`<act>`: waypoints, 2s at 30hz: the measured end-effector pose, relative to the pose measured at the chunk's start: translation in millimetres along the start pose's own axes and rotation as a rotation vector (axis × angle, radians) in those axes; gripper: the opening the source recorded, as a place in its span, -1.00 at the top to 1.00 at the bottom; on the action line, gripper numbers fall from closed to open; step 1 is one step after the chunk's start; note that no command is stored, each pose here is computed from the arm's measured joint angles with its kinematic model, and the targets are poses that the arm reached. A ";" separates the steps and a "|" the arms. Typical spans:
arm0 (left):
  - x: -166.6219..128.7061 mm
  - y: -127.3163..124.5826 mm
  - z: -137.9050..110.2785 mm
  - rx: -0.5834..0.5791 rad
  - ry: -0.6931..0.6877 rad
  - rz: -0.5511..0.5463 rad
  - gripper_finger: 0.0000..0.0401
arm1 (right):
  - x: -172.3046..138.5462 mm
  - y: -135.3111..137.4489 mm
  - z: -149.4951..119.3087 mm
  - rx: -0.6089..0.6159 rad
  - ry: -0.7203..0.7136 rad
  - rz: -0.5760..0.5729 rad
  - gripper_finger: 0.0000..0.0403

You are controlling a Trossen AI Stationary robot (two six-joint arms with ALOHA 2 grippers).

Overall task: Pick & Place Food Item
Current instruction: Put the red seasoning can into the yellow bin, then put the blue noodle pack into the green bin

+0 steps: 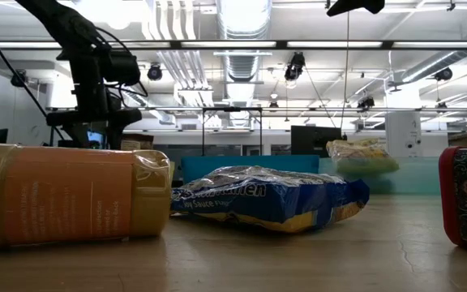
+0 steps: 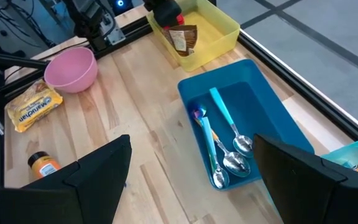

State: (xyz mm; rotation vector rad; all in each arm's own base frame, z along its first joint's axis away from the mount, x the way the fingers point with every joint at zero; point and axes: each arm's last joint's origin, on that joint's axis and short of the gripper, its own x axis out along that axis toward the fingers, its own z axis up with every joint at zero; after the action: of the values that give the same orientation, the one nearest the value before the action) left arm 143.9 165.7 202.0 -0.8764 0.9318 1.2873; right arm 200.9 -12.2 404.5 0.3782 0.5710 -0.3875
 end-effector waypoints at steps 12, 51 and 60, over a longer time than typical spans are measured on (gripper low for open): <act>-0.4 -0.4 1.9 0.023 -0.030 0.013 -0.56 | 0.0 -0.2 -0.5 -0.008 0.005 0.000 -0.65; -146.3 -124.0 -69.3 0.847 -0.112 -0.732 -0.15 | 6.9 -2.6 -10.1 0.086 0.068 -0.016 -0.65; -163.5 -135.0 -90.2 0.890 -0.121 -0.903 -0.11 | 41.6 13.6 -49.2 0.212 0.232 0.081 -0.65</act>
State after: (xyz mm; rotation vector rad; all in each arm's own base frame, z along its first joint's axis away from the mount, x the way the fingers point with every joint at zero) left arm 264.0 8.8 320.7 -0.3898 0.7469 0.0887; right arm 217.4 11.2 345.3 0.6535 0.7407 -0.3287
